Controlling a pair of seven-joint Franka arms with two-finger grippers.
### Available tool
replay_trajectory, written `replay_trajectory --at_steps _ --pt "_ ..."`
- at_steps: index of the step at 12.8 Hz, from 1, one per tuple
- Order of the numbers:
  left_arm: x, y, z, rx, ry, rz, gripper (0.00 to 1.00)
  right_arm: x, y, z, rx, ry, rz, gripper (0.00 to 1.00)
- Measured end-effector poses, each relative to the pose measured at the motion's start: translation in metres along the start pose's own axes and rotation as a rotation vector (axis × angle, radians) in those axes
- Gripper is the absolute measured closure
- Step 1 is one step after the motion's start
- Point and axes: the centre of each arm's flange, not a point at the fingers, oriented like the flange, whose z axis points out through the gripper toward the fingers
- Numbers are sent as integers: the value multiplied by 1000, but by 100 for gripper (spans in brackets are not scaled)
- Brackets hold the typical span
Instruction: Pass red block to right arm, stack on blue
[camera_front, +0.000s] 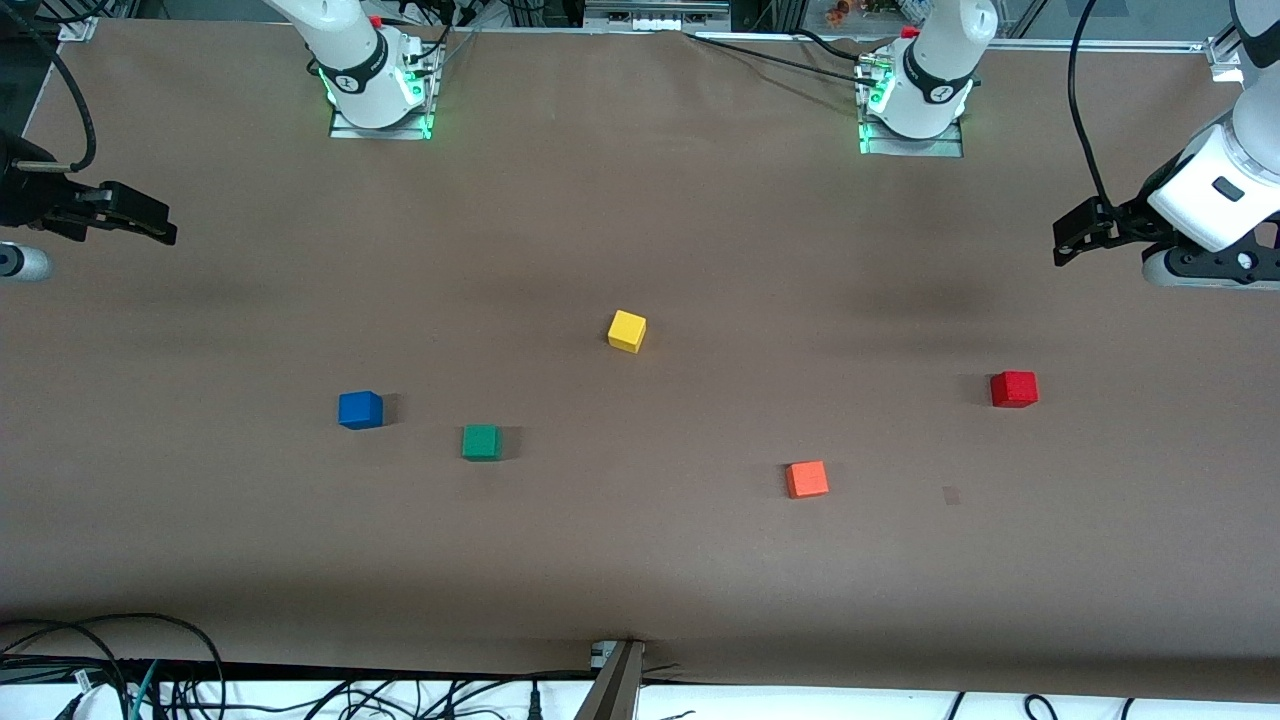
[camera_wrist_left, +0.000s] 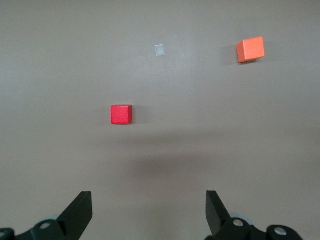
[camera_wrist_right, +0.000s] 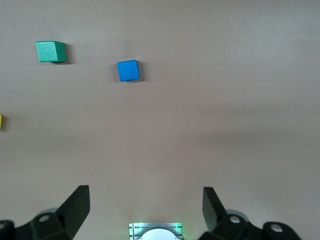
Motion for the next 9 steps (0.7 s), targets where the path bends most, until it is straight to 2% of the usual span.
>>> replay_trajectory --at_steps 9 --pt "0 -1 0 -8 -2 -4 0 0 0 0 0 0 1 0"
